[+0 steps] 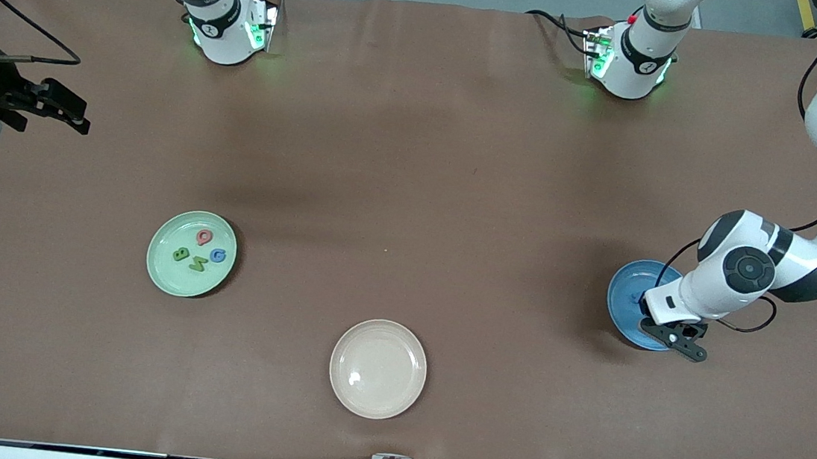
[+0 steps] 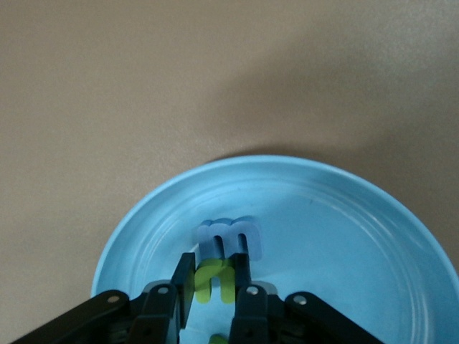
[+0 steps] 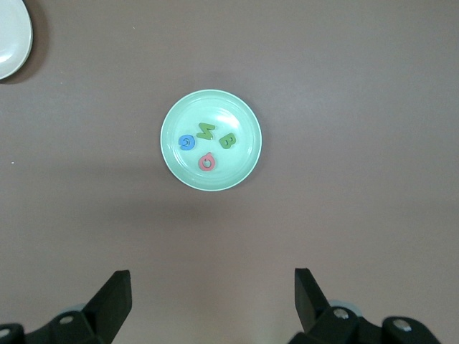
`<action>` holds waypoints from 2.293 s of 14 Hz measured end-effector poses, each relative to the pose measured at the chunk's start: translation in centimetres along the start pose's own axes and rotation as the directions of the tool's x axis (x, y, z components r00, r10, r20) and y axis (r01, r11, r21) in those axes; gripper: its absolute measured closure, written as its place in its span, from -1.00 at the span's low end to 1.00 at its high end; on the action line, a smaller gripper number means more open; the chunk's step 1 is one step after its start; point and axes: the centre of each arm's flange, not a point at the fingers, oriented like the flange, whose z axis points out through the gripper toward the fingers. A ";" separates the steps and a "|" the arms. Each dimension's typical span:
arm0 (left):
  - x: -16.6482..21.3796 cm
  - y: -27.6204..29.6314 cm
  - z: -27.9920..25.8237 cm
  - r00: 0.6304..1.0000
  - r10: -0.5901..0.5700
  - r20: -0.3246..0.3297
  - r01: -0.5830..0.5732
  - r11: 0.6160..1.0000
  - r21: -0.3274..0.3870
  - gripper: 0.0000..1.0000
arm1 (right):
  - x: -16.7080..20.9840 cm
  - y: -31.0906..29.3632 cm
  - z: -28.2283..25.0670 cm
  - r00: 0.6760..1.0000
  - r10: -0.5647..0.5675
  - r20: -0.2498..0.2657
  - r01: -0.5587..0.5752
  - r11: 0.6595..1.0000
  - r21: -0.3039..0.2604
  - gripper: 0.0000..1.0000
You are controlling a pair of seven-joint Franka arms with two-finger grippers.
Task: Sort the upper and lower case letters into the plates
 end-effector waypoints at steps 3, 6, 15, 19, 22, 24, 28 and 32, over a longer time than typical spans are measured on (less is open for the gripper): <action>0.2 0.0 0.1 1.000 -0.001 -0.002 0.001 1.000 0.001 0.38 | 0.0 -0.1 -0.1 1.000 -0.002 -0.004 0.002 1.000 0.000 -1.00; 0.6 -1.1 -0.7 1.000 -0.016 -0.018 0.016 1.000 0.013 -0.24 | 0.0 -0.1 -0.2 1.000 -0.002 -0.008 0.002 1.000 0.000 -1.00; 2.7 -1.2 -18.9 0.985 -0.174 0.019 0.174 0.984 -0.028 -1.00 | -0.1 -0.4 -0.4 1.000 -0.007 -0.010 0.007 1.000 -0.001 -1.00; 0.9 -2.1 -25.4 0.969 -0.244 0.021 0.245 0.967 -0.072 -1.00 | -0.3 -0.5 -0.6 1.000 -0.009 -0.012 0.009 1.000 -0.001 -1.00; 0.6 -2.4 -29.8 0.962 -0.271 0.001 0.270 0.957 -0.107 -1.00 | -0.3 -0.5 -0.7 1.000 -0.008 -0.015 0.008 1.000 -0.001 -1.00; 0.6 -0.9 -32.9 0.960 -0.279 -0.021 0.275 0.955 -0.113 -1.00 | -0.3 -0.5 -0.7 1.000 -0.008 -0.016 0.008 1.000 -0.001 -1.00; -1.3 -0.3 -36.5 0.954 -0.301 -0.002 0.299 0.949 -0.105 -1.00 | -0.3 -0.4 -0.7 1.000 -0.008 -0.015 0.008 1.000 -0.001 -1.00; -3.8 -3.1 -38.2 0.917 -0.399 -0.009 0.394 0.909 -0.134 -1.00 | -0.4 0.3 -0.7 1.000 0.005 -0.015 -0.005 1.000 -0.001 -1.00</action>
